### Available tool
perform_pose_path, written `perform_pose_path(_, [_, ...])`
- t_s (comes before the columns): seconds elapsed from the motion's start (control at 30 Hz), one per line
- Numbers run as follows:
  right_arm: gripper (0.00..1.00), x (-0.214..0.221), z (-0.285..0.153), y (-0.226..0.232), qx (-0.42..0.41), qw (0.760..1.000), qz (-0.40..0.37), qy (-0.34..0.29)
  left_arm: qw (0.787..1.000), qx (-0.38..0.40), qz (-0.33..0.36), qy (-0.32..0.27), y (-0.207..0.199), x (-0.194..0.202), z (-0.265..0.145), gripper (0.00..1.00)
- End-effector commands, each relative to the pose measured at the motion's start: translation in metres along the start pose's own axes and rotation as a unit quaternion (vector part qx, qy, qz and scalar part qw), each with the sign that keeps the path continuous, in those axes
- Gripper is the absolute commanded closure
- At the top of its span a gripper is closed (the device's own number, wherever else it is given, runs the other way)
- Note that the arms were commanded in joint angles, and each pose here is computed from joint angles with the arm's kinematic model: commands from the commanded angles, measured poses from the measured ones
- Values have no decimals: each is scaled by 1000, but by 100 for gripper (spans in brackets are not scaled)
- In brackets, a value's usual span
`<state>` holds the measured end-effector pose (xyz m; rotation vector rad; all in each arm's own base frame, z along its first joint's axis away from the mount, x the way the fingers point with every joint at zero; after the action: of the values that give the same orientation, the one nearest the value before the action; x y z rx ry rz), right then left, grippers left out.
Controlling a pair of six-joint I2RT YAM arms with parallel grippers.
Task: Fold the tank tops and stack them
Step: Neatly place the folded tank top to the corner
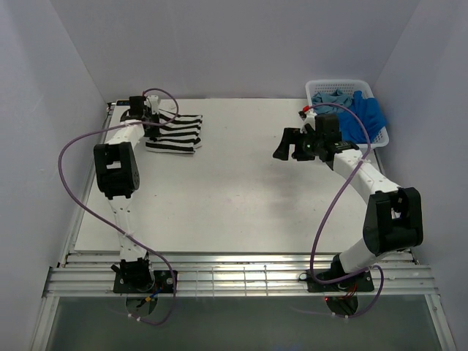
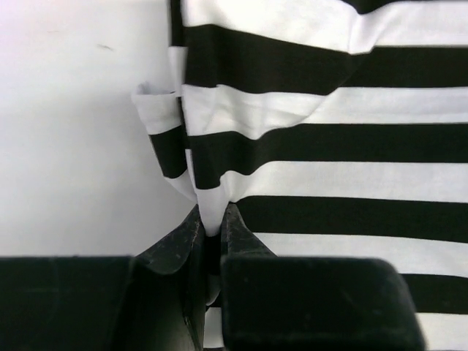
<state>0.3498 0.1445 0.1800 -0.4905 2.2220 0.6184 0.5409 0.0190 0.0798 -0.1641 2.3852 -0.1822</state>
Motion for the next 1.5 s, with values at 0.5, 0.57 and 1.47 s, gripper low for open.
perform_pose_path(0.5, [10, -39, -16, -14, 39, 998, -28, -30, 991, -90, 53, -89, 107, -69, 50, 100])
perform_pose_path(0.57, [10, -39, -16, -16, 40, 998, -27, -29, 988, -102, 69, -90, 113, -69, 50, 100])
perform_pose_path(1.47, [10, -85, -28, -214, 381, 918, 98, 51, 948, 22, -180, -260, 13, -164, -143, 2])
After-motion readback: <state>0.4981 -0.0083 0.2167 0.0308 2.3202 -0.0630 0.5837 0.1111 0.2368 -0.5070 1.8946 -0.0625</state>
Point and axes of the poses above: each gripper's point midway between its finger pads, its own z axis out along the fingers, its own y axis along the line the jaws close on, x = y × z, the point moved 5 cm from there along -z, back along the fingers, and after that the axes turned 13 degrees about -z, right-handed, at the moved point
